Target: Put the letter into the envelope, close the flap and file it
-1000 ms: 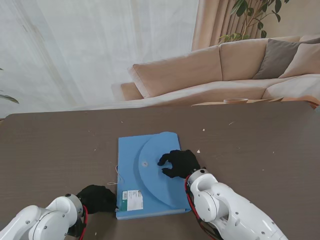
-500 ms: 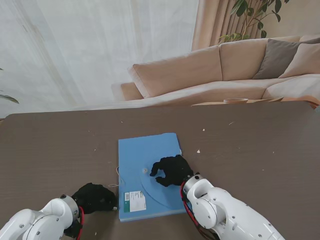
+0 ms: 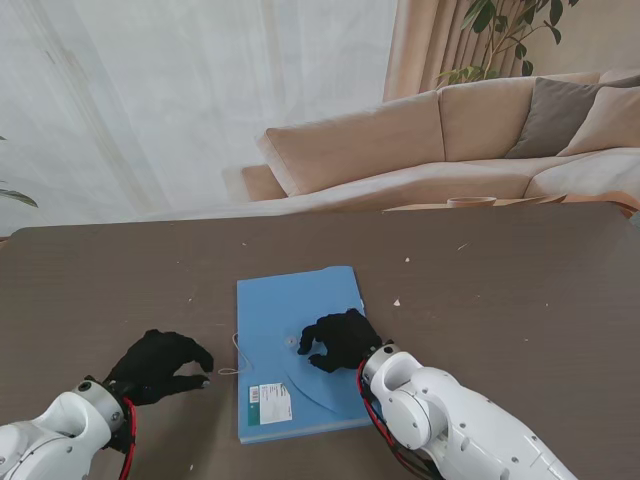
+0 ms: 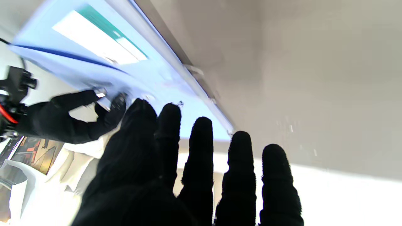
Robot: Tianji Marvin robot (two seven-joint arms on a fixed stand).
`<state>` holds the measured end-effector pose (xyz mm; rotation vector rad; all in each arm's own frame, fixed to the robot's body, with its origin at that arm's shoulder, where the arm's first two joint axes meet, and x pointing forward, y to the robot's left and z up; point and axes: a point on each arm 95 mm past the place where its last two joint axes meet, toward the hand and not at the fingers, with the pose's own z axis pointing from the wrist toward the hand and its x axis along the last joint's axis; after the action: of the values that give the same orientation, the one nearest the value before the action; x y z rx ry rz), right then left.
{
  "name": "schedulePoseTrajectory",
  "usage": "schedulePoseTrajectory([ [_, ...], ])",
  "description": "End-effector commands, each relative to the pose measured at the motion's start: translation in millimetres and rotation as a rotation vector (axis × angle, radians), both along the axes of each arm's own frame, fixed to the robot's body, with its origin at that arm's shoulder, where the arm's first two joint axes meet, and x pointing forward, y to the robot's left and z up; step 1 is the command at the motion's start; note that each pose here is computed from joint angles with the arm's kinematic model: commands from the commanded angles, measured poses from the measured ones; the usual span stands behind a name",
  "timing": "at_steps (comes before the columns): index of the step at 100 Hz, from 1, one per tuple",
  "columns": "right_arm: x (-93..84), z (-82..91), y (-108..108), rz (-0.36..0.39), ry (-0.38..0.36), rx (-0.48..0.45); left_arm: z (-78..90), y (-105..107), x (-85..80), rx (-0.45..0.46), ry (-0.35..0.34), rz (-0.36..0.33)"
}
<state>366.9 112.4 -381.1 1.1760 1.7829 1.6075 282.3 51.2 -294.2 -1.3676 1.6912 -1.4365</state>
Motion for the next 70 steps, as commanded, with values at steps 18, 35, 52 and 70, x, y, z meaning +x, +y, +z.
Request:
schedulePoseTrajectory([
  [18,-6.8,-16.2,-4.2,-0.004,0.055,-0.025,-13.6,-9.3,11.6,0.072,-0.002,-0.025],
  [35,-7.2,-15.9,-5.3,-0.009,0.053,-0.021,-26.7,-22.2,17.3,0.097,0.065,-0.015],
  [52,-7.4,-15.4,-6.4,-0.013,0.051,-0.016,-36.5,-33.6,23.3,0.137,0.108,-0.001],
  [70,-7.2,-15.7,-6.9,-0.016,0.053,-0.011,-43.9,-43.9,24.0,0.158,0.121,-0.004],
])
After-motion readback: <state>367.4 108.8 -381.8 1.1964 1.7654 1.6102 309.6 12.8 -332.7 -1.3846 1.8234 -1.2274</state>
